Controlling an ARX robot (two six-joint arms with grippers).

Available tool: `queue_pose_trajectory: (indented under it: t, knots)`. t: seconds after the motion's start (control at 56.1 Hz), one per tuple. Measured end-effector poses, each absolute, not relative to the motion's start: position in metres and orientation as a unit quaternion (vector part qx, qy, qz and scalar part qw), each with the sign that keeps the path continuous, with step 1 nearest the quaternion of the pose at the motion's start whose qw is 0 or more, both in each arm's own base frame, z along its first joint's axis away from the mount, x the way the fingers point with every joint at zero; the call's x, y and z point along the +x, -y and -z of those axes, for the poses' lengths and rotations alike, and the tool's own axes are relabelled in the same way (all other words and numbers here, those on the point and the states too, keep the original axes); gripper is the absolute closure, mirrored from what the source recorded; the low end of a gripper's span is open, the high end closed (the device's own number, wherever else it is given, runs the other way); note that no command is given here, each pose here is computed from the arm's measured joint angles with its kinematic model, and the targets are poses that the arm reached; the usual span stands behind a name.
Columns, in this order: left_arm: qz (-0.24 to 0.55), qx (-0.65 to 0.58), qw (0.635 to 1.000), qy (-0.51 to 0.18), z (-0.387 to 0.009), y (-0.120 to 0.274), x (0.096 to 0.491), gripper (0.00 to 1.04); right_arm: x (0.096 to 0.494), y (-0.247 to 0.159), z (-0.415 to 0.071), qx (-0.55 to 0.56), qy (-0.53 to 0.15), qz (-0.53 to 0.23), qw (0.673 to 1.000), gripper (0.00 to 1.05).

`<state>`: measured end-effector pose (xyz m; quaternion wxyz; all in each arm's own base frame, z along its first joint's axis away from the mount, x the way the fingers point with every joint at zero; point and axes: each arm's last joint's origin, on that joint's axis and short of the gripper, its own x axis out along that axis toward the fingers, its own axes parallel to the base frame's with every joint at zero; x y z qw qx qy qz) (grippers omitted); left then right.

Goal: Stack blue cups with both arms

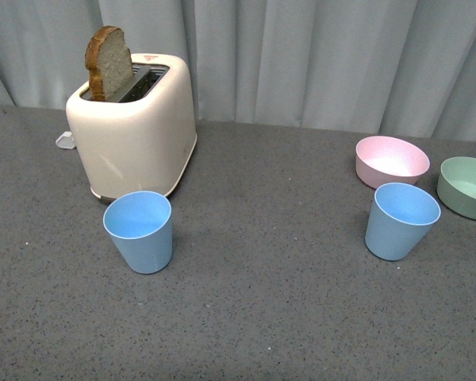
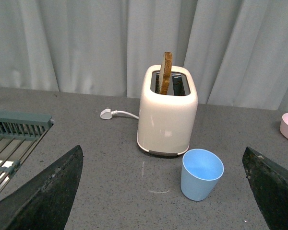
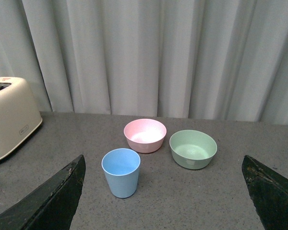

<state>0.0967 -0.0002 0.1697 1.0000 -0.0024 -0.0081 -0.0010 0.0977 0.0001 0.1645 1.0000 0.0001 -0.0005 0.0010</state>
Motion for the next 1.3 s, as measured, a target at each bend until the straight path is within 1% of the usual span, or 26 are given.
queue_pose_trajectory:
  t: [1.194,1.212,1.265,1.301]
  knots:
    - [0.001,-0.002,1.000,0.008,-0.1697,0.0002,0.0967,0.07,0.0977,-0.0001,-0.1645,0.000,0.000,-0.001,1.000,0.10]
    - [-0.001,-0.003,1.000,0.005,-0.1697,0.0003,0.0969,0.07,0.0977,-0.0001,-0.1645,0.000,0.000,-0.001,1.000,0.10]
    - [-0.087,-0.032,0.993,-0.077,-0.1654,-0.0005,0.0994,0.07,0.0977,-0.0001,-0.1645,0.000,0.000,-0.001,1.000,0.10]
    - [-0.112,-0.037,0.987,-0.105,-0.1620,-0.0014,0.1031,0.07,0.0977,-0.0001,-0.1646,0.000,0.001,-0.001,1.000,0.10]
